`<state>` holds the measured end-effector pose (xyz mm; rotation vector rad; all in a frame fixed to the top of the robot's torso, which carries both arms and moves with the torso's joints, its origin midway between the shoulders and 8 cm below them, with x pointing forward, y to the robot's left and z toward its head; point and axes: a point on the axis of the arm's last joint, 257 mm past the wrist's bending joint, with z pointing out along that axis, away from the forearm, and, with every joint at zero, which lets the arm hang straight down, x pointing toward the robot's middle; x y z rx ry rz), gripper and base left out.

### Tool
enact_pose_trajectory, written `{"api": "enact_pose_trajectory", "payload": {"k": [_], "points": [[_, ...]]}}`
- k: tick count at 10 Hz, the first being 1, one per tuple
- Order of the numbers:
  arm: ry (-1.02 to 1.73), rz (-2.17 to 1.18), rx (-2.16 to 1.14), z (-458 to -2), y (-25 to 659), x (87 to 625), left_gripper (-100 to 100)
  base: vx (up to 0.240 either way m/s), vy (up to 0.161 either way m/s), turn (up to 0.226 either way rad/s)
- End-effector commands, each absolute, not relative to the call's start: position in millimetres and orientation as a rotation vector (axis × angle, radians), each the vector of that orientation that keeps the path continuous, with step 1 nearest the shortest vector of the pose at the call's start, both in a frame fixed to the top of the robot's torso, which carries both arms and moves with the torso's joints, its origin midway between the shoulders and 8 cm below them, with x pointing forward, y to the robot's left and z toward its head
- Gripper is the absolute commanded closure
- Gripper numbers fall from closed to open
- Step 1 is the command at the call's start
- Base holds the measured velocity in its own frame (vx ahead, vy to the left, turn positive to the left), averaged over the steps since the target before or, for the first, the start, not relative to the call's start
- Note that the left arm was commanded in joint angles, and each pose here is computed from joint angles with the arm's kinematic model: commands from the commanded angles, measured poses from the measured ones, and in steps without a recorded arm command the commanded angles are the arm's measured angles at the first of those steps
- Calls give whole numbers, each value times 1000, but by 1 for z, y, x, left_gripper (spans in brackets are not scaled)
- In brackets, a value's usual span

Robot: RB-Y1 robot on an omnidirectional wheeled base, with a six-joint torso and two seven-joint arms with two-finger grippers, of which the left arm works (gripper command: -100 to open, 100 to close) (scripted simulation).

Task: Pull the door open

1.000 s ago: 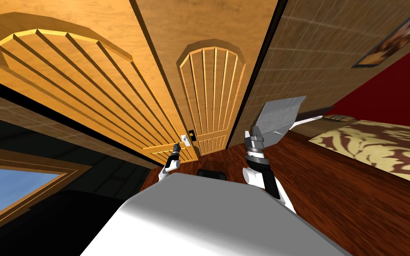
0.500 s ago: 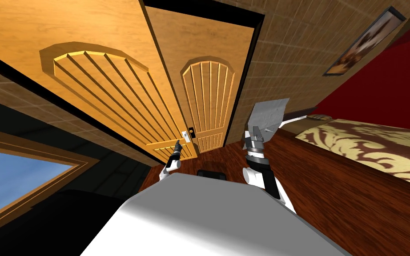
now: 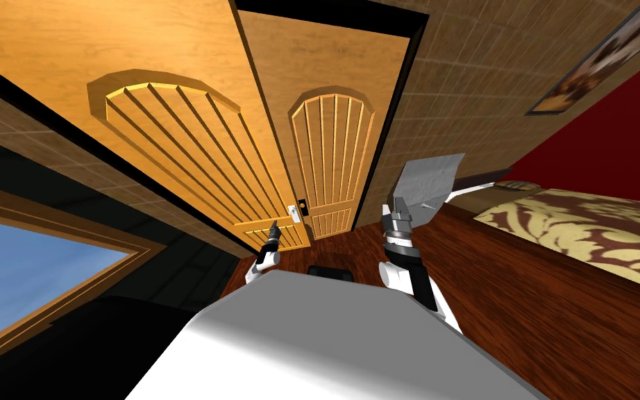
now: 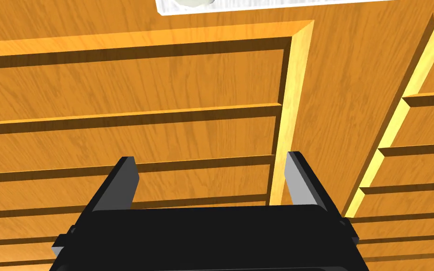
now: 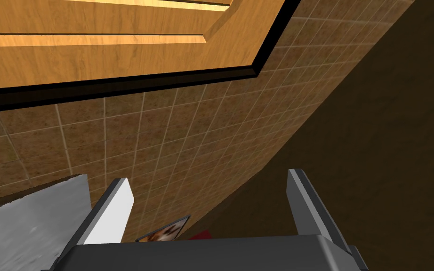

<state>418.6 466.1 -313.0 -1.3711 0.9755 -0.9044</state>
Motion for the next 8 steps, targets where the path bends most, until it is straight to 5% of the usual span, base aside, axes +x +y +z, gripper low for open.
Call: {"api": "enact_pose_trajectory", "payload": {"k": [1,6,7,8], "points": [[971,-902,-1371,-313,468,418,-100,172,40,-23],[965,-943,-1349,-302,452,436,-100,194,-6,-83],[965,-943,-1349,-302,452,436,100,-15,3,26],[965,-943,-1349,-302,452,436,100,-36,10,-5]]}}
